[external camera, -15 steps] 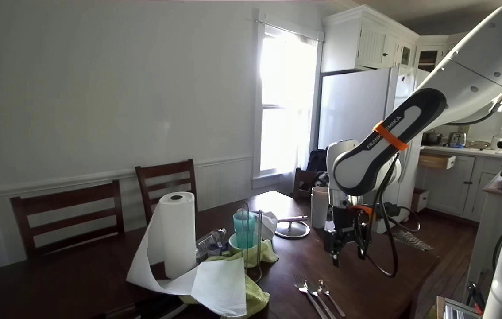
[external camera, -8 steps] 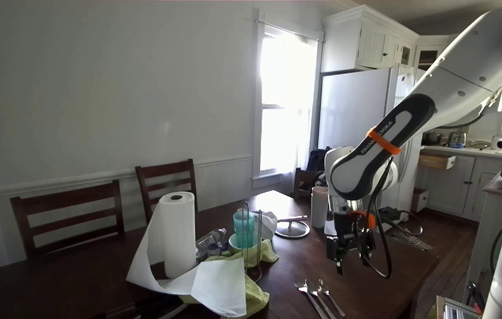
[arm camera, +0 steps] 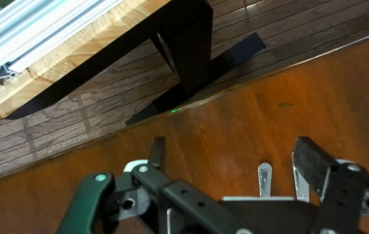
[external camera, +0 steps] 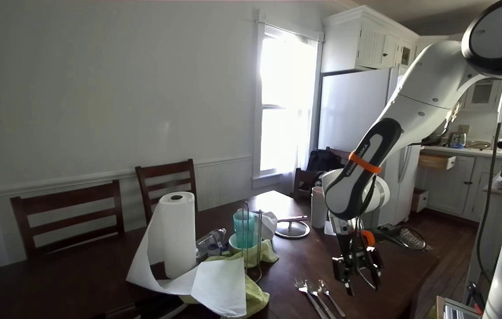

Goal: Place the teaspoon on the white napkin

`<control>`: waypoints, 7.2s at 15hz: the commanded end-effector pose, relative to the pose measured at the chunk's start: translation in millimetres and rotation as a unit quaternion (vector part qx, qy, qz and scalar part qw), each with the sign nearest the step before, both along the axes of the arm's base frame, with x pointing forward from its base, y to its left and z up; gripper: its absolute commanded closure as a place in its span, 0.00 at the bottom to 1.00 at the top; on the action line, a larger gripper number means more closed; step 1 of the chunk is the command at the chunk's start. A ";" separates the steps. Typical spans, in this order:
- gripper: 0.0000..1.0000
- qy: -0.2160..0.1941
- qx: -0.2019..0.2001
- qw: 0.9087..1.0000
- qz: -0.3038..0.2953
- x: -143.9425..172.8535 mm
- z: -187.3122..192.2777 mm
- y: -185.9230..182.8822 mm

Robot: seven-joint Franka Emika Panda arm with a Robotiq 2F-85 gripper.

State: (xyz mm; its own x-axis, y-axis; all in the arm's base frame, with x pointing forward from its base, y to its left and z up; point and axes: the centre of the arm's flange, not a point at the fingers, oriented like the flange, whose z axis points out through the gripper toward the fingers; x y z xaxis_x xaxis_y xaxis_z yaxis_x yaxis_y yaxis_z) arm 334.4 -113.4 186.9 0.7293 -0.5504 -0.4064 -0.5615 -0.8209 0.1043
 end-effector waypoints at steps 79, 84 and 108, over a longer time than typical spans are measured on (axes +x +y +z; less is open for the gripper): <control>0.98 -0.031 -0.183 0.967 0.172 128.0 13.3 -287.4; 0.98 -0.038 -0.185 0.961 0.201 142.4 -19.7 -326.6; 0.07 0.011 -0.156 0.967 0.203 150.4 -56.6 -332.4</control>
